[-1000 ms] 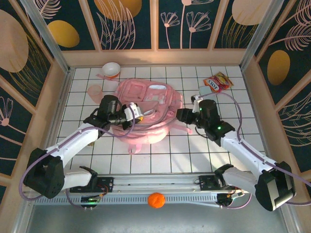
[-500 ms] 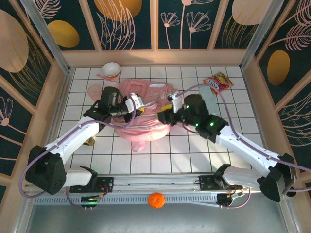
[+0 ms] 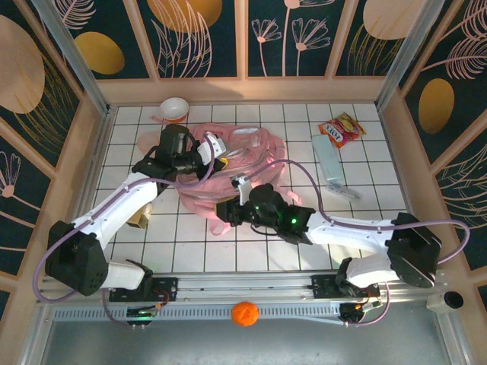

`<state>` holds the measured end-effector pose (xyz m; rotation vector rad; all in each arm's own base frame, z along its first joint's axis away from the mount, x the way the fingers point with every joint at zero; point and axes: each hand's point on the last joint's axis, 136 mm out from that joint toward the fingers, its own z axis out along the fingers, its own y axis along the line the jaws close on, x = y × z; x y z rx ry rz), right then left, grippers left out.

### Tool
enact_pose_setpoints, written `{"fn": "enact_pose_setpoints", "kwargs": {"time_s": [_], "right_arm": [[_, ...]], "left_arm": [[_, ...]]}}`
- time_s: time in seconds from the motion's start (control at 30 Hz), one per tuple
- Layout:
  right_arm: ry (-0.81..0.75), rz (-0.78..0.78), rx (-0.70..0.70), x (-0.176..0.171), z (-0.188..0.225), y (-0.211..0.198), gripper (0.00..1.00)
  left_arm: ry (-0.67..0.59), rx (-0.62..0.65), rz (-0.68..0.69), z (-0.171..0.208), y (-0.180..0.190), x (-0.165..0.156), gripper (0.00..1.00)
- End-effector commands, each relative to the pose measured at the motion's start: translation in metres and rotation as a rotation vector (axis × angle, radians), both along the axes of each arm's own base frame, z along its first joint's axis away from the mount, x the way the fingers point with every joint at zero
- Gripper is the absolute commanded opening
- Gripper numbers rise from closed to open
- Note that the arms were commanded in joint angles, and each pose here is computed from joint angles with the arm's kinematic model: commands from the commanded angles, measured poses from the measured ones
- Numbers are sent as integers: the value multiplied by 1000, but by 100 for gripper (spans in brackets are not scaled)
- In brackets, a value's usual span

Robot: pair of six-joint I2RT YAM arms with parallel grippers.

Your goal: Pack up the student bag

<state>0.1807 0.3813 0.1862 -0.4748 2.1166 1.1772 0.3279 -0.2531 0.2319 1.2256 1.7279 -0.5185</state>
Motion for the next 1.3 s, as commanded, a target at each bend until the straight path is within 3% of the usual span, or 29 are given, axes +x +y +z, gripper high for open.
{"fn": "enact_pose_setpoints", "kwargs": {"time_s": [0.0,0.17,0.3,0.47,0.57,0.7,0.77,0.87,0.97,1.13,1.27], "right_arm": [[106,-149,-46,20,-39,-24,22],[131,-160,-95,18,-60,-35,22],[85,-124,-96,13,-50,-32,25],[-21,-70,-111,7,-21,-38,43],[-129,-40,-128,4,4,-54,48],[-177,-6,-116,10,32,-84,53],[-163,-2,-139,21,34,-105,64],[-225,-16,-256,44,33,-132,64],[-357,81,-361,52,33,-145,65],[-615,267,-448,61,21,-155,64],[-623,405,-447,70,-1,-158,64]], "left_arm": [[-192,-116,-52,82,-10,5,0],[-218,-99,-49,90,-6,1,0],[-201,-97,-59,79,-6,-2,0],[-201,-56,-72,61,-2,-8,0],[-209,-30,-101,48,0,-17,0],[-223,-20,-208,37,-1,-41,0],[-239,-22,-261,34,-1,-53,0],[-305,22,-375,21,2,-76,0],[-389,61,-445,13,8,-94,0],[-448,118,-457,-2,18,-105,0],[-453,146,-443,-7,23,-105,0]]}}
